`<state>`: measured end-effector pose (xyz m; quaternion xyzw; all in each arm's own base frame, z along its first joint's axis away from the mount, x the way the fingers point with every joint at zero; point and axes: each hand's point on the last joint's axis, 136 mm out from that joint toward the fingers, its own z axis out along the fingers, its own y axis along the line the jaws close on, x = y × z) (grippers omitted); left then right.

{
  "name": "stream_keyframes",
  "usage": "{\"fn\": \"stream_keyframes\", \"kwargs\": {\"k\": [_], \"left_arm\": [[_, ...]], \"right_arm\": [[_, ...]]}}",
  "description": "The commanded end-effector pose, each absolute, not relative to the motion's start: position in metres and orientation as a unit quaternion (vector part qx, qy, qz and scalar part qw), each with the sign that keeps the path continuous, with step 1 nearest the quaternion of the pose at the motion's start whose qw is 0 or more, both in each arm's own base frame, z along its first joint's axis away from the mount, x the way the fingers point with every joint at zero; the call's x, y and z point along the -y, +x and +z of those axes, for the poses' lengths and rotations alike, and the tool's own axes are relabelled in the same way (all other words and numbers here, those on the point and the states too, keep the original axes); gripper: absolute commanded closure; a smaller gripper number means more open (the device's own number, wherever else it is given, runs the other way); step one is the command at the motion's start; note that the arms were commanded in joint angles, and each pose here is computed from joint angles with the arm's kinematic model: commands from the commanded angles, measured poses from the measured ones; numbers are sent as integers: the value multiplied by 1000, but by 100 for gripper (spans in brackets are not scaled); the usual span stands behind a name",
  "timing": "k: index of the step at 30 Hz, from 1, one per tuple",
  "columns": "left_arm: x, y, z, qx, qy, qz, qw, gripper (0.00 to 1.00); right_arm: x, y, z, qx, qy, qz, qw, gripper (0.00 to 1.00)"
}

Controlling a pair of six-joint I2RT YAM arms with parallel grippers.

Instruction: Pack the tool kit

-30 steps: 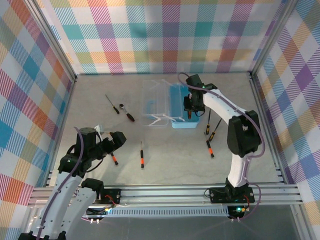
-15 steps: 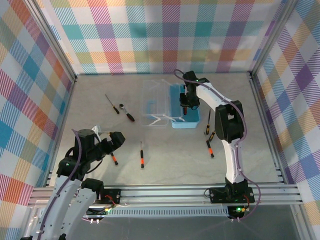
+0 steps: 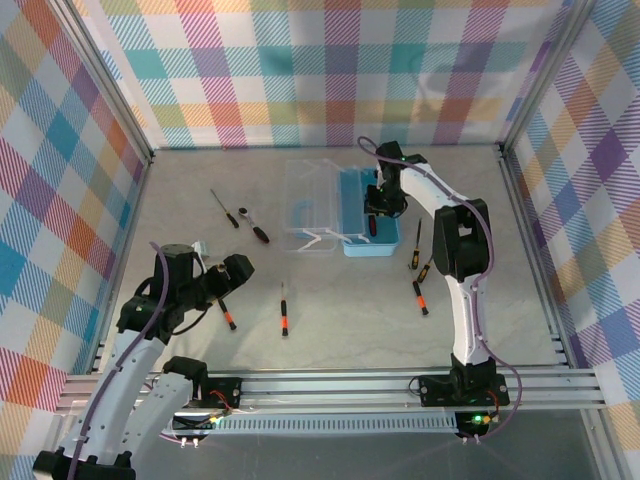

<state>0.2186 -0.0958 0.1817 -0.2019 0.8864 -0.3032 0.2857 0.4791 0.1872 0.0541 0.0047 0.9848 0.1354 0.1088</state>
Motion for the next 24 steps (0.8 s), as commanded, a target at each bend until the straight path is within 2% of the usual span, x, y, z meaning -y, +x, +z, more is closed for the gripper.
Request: {"fn": "stream_keyframes", "kwargs": {"k": [1, 5, 10, 15, 18, 22, 24], "left_arm": [[100, 217, 202, -882, -180, -318, 297, 0], [100, 211, 208, -885, -176, -318, 292, 0], [93, 207, 224, -873, -180, -317, 325, 0], [87, 204, 223, -862, -205, -318, 337, 0], [85, 199, 210, -858, -226, -323, 329, 0], [89, 191, 191, -853, -230, -343, 319, 0], [90, 192, 185, -849, -233, -348, 322, 0]], "right_arm": [[-192, 482, 71, -982, 0, 153, 114, 70], [-191, 480, 97, -978, 3, 158, 134, 69], [-180, 467, 156, -970, 15, 157, 185, 68], [-154, 414, 200, -959, 37, 154, 235, 67], [-128, 362, 197, -955, 59, 140, 253, 65], [-84, 302, 164, -958, 99, 79, 259, 58], [-63, 280, 147, -957, 128, 42, 258, 50]]}}
